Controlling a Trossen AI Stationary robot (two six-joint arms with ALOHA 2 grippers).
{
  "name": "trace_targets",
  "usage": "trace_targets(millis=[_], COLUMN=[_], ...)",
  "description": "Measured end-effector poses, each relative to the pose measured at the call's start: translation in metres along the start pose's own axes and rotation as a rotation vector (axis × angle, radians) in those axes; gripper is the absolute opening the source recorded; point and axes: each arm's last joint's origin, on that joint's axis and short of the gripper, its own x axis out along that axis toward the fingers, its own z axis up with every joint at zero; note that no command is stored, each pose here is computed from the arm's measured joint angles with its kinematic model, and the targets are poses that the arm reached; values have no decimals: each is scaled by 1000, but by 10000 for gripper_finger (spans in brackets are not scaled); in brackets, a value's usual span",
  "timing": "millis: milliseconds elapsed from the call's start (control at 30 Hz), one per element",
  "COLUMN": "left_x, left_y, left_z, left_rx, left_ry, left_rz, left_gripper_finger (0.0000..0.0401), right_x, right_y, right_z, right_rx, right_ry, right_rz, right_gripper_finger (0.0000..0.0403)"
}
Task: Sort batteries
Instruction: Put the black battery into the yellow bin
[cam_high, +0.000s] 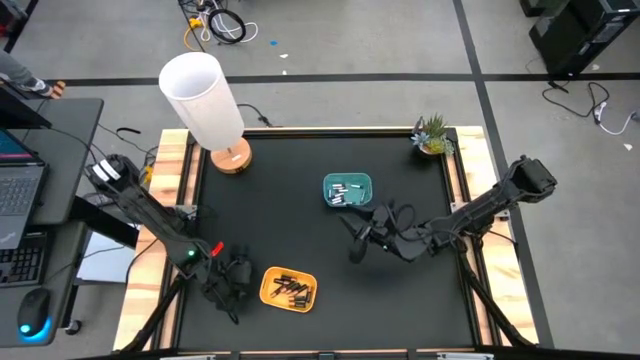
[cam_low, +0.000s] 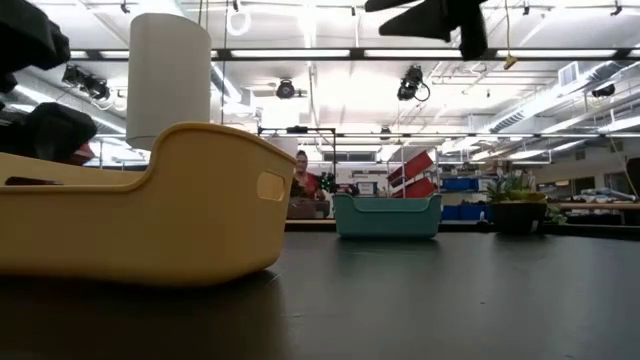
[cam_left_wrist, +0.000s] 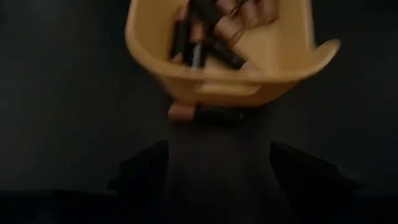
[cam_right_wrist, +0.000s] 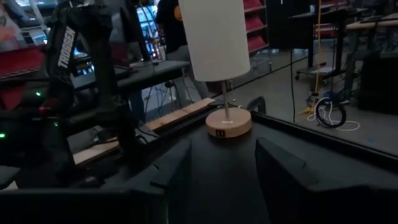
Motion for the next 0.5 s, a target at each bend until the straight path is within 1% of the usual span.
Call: trace_targets(millis=[133,300,433,500], left_x=[9,20,24,24], left_y=[-3,-1,-1,-2], left_z=[2,1,4,5], left_rx=[16,34,15,-16], left_ry=[-23,-24,-44,-53], left_rz=[-8,28,24,20], left_gripper_finger=[298,298,300,302], right_x=[-6,-10,-6,-4], right_y=[3,6,8,10], right_z=[-1,-2,-10,-15], right_rx=[7,7,0,-1], right_ry=[-4,0,2,1], right_rz=[1,14,10,9], right_gripper_finger=[160,147,135,130])
